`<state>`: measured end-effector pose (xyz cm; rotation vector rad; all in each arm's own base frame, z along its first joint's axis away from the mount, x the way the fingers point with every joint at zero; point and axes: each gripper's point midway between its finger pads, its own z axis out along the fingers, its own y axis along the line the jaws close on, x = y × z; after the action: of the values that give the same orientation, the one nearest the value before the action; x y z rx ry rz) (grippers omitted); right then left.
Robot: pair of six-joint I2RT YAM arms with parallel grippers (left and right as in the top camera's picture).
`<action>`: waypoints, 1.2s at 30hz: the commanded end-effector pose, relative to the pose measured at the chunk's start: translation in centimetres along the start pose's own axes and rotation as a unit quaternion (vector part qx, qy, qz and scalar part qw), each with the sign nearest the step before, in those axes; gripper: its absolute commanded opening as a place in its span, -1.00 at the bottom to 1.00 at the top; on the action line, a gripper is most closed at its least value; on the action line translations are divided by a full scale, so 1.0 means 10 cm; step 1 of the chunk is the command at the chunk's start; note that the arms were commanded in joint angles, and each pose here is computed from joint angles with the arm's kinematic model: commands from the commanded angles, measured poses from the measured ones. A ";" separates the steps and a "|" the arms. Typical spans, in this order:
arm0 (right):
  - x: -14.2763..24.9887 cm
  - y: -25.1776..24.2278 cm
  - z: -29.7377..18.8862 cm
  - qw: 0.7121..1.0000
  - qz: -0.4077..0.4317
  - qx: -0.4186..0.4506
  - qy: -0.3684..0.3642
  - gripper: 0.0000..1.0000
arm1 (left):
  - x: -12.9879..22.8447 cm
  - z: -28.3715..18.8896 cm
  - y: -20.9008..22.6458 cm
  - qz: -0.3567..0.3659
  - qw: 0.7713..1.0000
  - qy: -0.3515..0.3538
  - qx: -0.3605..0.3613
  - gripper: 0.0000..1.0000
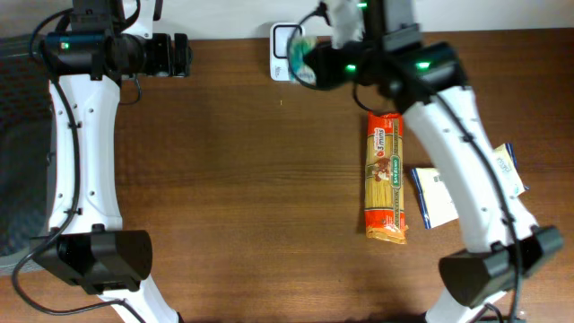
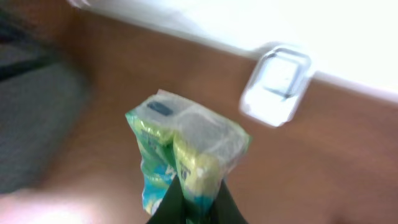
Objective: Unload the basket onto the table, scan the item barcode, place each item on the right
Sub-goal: 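Hold the green box's barcode in front of the scanner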
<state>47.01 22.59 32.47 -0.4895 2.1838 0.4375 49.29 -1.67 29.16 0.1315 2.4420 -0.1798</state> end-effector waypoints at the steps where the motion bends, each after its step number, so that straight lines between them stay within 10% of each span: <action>1: -0.16 -0.54 0.36 0.965 -0.118 0.234 -0.019 -0.92 | -0.04 -0.09 -0.01 0.009 1.000 -0.011 0.001 0.98; 14: 0.07 -0.98 1.88 0.851 -0.421 0.314 0.003 -0.92 | -0.04 -0.09 -0.01 0.009 1.000 -0.011 0.001 0.99; 36: 0.32 -0.81 2.30 0.854 -0.462 0.240 -0.008 -0.92 | -0.04 -0.09 -0.01 0.009 1.000 -0.011 0.001 0.98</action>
<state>64.08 25.47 15.20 -1.1271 1.6886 -0.6278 49.29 -1.68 29.15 0.1317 2.4423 -0.1803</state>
